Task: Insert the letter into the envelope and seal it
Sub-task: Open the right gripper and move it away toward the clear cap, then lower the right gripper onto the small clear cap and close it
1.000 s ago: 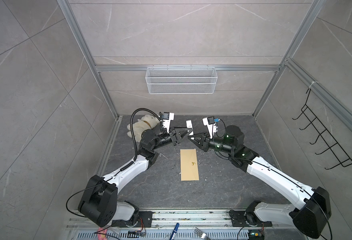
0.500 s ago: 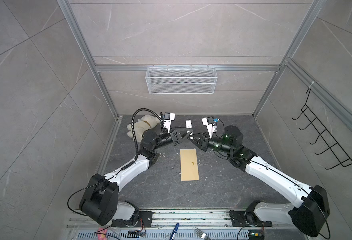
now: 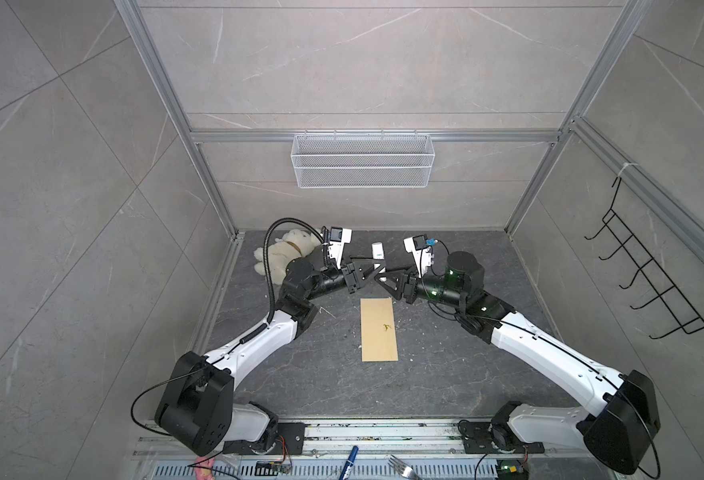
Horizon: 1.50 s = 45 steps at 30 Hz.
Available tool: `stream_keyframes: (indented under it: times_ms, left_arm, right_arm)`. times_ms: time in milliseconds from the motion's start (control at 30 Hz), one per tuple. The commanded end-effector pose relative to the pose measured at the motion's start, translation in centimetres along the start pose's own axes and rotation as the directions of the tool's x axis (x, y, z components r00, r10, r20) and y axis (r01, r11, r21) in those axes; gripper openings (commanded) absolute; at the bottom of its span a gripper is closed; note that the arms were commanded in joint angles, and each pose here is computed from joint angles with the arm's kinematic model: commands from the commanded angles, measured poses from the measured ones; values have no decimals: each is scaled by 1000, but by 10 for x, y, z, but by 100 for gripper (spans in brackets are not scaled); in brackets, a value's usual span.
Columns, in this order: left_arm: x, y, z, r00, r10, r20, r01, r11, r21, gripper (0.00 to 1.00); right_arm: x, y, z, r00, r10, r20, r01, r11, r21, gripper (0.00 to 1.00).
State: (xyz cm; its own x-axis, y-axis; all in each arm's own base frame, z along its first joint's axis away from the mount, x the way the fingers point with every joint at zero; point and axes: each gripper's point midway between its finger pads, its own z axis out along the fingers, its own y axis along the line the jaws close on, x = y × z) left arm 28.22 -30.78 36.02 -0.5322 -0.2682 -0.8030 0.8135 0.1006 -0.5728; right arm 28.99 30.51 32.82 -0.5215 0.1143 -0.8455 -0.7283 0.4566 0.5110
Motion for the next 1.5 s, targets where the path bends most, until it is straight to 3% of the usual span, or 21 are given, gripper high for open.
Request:
stream_keyframes:
  times_ms: [0, 133, 300, 567, 733, 900, 1100, 1467]
  left_arm:
    - [-12, -23, -5, 988, 156, -17, -156, 988, -5, 0]
    - [-6, -24, -12, 973, 219, -69, -223, 974, -46, 0]
    - [6, -27, -17, 948, 285, -140, -292, 956, -34, 0]
    - [15, -31, -25, 917, 369, -149, -375, 927, -8, 0]
    - [19, -33, -28, 910, 388, -146, -393, 920, -3, 0]
    - [22, -32, -30, 908, 388, -156, -394, 919, -5, 0]
    - [25, -29, -30, 908, 384, -169, -391, 920, -9, 0]
    - [29, -25, -29, 912, 369, -181, -376, 927, -7, 0]
  right_arm:
    - [-20, 8, -26, 995, -92, 42, 89, 993, 78, 71]
    - [-23, -4, -48, 991, -134, 20, 127, 968, 215, 81]
    - [-21, -39, -72, 991, -123, -51, 133, 890, 437, 91]
    - [-12, -105, -90, 989, 12, -149, 92, 736, 671, 94]
    - [0, -159, -102, 971, 171, -167, 22, 630, 776, 94]
    - [20, -211, -113, 935, 306, -178, -15, 536, 844, 91]
    - [47, -255, -116, 889, 403, -217, 2, 469, 883, 86]
    - [81, -302, -117, 829, 472, -301, 108, 393, 913, 73]
